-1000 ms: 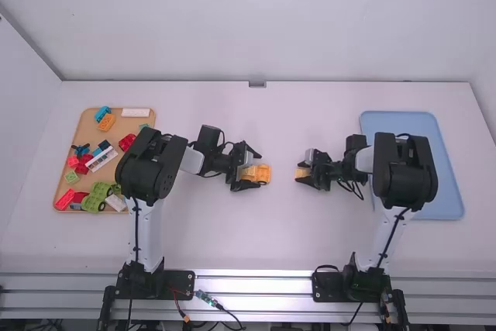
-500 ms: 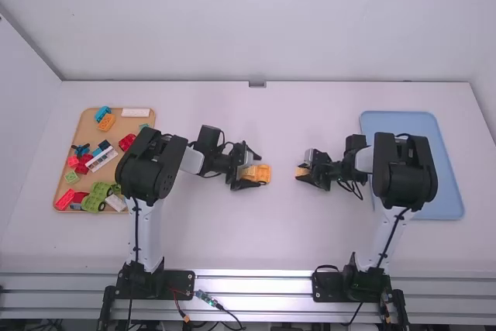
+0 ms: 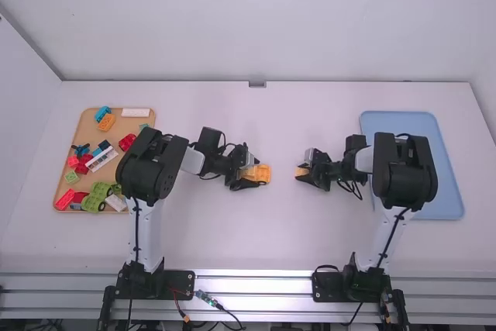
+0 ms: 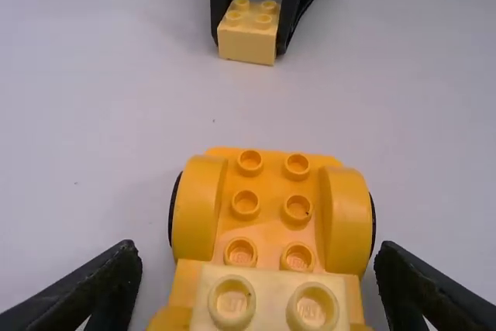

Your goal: Assemble lego blocks to make yellow taxi

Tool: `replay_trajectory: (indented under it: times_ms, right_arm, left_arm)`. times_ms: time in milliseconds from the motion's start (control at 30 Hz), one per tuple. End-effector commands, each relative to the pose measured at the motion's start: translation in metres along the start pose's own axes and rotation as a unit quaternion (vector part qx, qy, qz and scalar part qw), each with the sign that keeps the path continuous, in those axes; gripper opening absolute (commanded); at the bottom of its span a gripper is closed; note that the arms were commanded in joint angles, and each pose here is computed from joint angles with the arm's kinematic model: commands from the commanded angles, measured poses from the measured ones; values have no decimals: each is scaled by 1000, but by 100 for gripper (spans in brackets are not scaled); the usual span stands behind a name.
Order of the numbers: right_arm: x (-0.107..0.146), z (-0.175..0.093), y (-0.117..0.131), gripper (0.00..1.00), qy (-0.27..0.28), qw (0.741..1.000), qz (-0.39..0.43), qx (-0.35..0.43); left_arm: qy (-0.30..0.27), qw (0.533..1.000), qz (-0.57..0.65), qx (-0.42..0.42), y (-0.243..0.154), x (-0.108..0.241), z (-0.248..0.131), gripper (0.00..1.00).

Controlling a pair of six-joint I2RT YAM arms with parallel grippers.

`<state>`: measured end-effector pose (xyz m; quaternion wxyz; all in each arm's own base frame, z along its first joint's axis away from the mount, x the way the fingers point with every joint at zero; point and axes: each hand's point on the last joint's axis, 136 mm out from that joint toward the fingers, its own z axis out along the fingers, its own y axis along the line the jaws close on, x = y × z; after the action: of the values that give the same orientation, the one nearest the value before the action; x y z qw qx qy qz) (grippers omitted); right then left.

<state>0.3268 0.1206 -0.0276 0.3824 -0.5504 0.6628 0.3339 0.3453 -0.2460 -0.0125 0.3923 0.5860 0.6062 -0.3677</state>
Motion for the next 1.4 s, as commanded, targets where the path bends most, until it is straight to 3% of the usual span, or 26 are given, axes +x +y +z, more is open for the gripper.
replay_trajectory:
  times_ms: [0,100,367,533,667,833,1367]
  right_arm:
    - [-10,-3,0,34,-12,1000,0,1]
    - [-14,1,2,34,-18,1000,-3,-6]
    - [-29,17,8,34,-22,999,-18,-32]
    - [-46,25,2,34,-12,999,0,-52]
    - [-61,30,5,31,-10,997,-23,-79]
    - [-76,34,10,34,-8,994,-40,-106]
    - [-97,62,13,30,-10,991,-58,-118]
  left_arm:
    - [4,1000,8,6,-3,1,8,79]
    - [5,1000,9,5,-2,1,8,67]
    - [5,1000,10,4,-1,1,7,56]
    - [5,1000,9,5,-2,1,8,57]
    - [12,1000,24,13,-7,5,8,49]
    - [47,999,9,-3,-3,18,7,48]
    - [32,999,20,-17,6,9,7,46]
